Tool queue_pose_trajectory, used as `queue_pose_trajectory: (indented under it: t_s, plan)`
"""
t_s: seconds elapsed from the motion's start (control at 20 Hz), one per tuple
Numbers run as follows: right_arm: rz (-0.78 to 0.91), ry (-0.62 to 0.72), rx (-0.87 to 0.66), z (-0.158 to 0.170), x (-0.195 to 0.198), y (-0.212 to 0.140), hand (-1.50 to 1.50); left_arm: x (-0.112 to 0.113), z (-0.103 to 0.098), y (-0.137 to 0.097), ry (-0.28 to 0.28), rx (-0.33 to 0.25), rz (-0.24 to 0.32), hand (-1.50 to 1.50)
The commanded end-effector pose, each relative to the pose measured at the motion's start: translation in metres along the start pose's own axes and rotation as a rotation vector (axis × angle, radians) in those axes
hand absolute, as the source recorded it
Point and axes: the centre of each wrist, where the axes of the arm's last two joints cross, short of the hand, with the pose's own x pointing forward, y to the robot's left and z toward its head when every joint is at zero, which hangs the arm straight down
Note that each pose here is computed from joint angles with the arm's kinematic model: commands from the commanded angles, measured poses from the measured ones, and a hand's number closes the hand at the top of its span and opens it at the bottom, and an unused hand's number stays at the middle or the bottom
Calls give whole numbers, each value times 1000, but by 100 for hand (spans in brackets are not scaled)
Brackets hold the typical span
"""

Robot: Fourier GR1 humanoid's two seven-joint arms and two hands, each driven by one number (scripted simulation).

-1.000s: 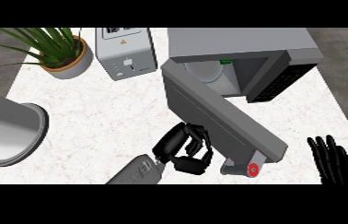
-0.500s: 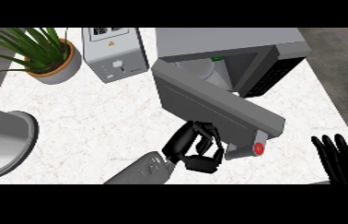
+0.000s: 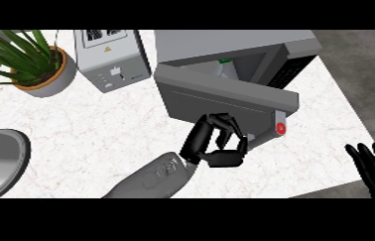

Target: Pick up the milk, place it into the microwave and close the microwave

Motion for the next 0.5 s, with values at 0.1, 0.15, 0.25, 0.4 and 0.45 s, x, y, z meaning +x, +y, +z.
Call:
queue_pose_trajectory:
  t_s: [0.1, 0.15, 0.25, 0.4, 0.45]
  plan:
    - [26, -28, 2, -8, 10, -11, -150, 21, -31, 2, 12, 130, 4, -150]
    - [25, -52, 25, -17, 12, -10, -150, 16, -28, 3, 24, 124, 1, -150]
    - [122, -58, 38, -24, 24, -26, -150, 21, -38, 6, 47, 161, -4, -150]
    - [415, -110, 54, -37, 54, -47, 150, 19, -43, 12, 75, 215, -16, -150]
    - [437, -121, 64, -39, 57, -50, 150, 21, -46, 14, 70, 251, -9, -150]
